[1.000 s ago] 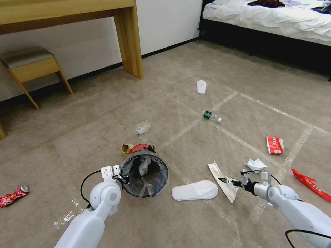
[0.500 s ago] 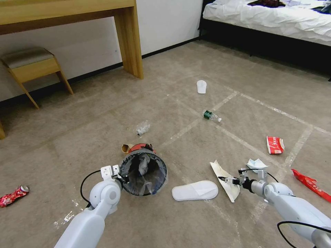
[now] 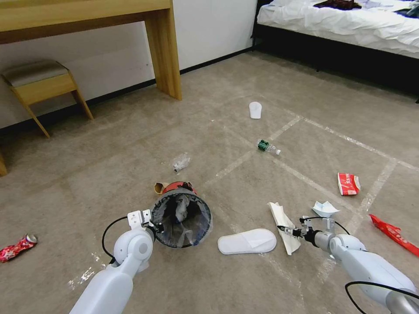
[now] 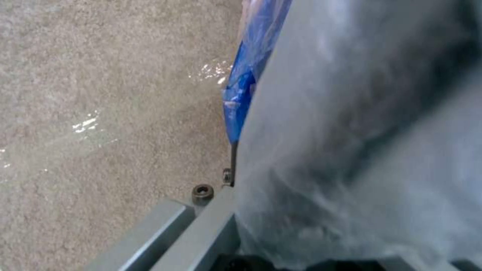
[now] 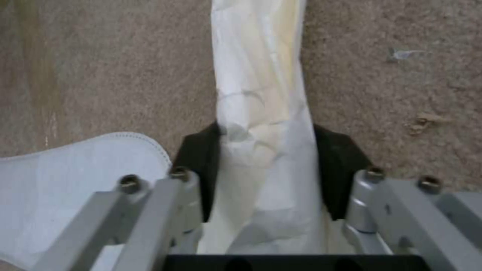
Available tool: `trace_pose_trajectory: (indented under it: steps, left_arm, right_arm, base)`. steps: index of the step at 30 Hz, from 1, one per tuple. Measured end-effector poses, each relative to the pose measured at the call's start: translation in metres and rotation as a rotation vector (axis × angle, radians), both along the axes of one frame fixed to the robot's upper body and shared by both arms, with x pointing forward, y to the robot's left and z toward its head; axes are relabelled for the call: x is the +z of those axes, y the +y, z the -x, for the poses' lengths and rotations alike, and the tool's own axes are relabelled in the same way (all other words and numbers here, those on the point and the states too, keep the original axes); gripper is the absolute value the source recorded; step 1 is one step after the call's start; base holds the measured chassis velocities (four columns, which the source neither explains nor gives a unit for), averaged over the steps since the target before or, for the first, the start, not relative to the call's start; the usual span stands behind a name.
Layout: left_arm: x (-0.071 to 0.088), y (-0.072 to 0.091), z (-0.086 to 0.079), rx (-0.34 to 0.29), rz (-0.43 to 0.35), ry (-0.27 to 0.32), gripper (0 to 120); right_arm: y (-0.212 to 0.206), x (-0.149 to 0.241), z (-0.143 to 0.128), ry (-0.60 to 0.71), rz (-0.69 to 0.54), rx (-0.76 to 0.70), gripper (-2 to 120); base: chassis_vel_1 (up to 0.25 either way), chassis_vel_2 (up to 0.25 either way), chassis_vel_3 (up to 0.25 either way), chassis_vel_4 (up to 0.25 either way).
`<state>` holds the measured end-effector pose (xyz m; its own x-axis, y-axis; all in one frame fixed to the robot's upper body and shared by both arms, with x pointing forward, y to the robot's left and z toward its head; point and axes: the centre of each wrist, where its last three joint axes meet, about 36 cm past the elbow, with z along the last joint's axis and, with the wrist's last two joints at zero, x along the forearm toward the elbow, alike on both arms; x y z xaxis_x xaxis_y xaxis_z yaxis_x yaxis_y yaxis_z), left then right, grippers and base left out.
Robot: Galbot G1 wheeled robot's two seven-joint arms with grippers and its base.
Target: Pick up the trash bin and place the garbage on the floor into it.
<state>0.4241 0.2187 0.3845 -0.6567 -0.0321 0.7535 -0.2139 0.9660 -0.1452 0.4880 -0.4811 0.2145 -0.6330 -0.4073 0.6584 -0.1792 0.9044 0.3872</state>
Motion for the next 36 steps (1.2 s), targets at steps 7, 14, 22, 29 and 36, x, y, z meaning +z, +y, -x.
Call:
trace_pose_trajectory:
  steps: [7,14,22,29,36]
  left_arm:
    - [0.001,-0.002,0.001,-0.003,0.000,-0.001,0]
    - [0.001,-0.006,0.005,-0.009,0.001,-0.003,0]
    - [0.007,-0.013,0.012,-0.021,0.018,-0.012,0]
    - [0.022,-0.014,0.017,-0.043,0.042,-0.002,0]
    - [0.049,-0.010,0.017,-0.055,0.111,0.058,0]
  right_arm:
    - [-0.004,0.006,0.007,-0.017,0.007,-0.009,13]
    - [-0.003,0.018,0.018,-0.045,0.006,-0.019,1]
    - [-0.004,0.041,0.035,-0.092,0.011,-0.037,1]
    - [-0.009,0.103,0.045,-0.227,0.029,-0.004,1]
    - [0.002,0.154,0.053,-0.350,0.036,0.055,1]
  base:
    - [0.000,0.000,0.000,0.000]
    - [0.000,0.000,0.000,0.000]
    - [0.000,0.000,0.000,0.000]
    - [0.000,0.000,0.000,0.000]
    - [0.000,0.000,0.000,0.000]
